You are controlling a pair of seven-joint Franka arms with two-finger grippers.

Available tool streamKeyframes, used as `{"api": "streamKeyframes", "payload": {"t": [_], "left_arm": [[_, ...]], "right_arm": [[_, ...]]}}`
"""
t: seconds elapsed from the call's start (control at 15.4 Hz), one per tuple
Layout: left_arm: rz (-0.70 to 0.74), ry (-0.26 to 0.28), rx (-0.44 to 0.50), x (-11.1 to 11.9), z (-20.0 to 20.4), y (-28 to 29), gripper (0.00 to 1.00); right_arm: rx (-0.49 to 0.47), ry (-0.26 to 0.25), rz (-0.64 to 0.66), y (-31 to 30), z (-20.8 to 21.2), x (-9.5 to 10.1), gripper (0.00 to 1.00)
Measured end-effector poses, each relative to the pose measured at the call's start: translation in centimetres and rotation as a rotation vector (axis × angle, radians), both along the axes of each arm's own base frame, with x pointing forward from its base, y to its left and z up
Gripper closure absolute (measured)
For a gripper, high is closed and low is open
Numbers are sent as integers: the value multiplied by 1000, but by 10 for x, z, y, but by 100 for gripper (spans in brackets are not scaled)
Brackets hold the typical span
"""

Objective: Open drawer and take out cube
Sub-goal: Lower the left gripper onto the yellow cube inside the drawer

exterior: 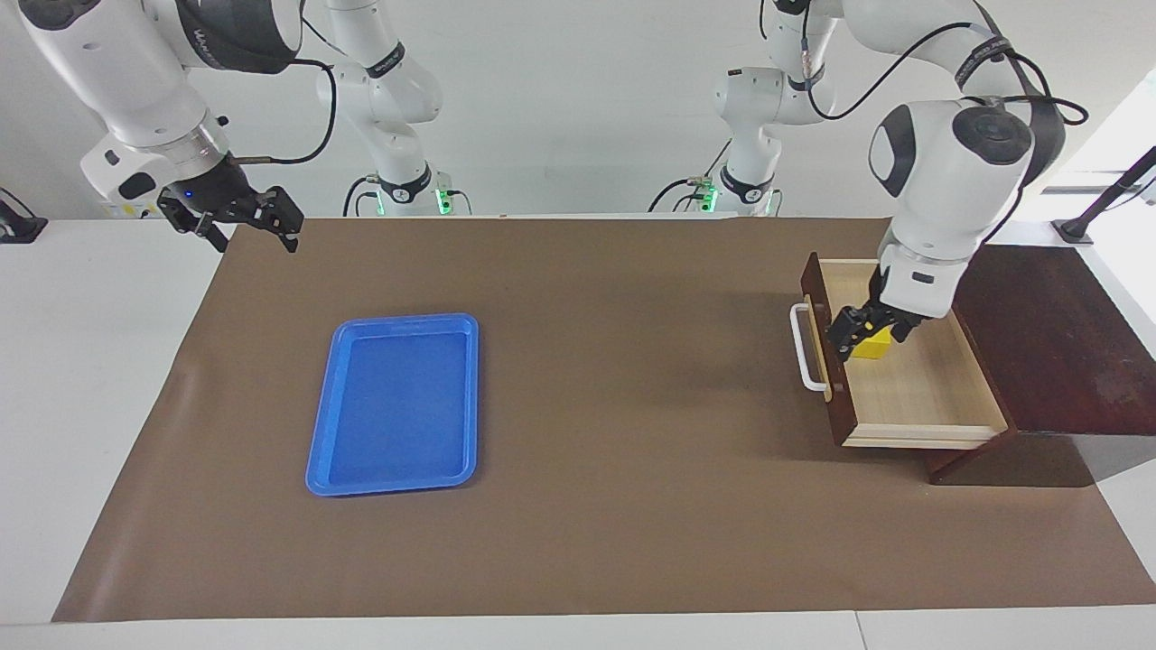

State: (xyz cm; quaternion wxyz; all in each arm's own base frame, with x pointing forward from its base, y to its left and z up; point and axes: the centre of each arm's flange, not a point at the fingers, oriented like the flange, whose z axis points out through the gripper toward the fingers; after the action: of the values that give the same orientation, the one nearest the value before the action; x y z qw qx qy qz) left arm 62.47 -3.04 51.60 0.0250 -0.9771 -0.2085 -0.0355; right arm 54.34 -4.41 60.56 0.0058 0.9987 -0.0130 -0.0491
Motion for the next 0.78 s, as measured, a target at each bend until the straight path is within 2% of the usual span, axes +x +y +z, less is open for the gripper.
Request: {"api": "streamKeyframes", "payload": {"t": [0.2,0.33,0.59,0.78], "left_arm": [[292,11,-12,-7,-14,16,0],[436,21,-14,-15,-22,21,0],[562,-33,-39,-37,-53,19,0],[601,-40,-44,-52,-66,27,0]], "right_arm": [[0,5,0,0,-2,0,0],[1,9,0,0,-4,0,0],[2,7,4,2,-4,0,0],[5,-7,4,3,-3,1,0]]}}
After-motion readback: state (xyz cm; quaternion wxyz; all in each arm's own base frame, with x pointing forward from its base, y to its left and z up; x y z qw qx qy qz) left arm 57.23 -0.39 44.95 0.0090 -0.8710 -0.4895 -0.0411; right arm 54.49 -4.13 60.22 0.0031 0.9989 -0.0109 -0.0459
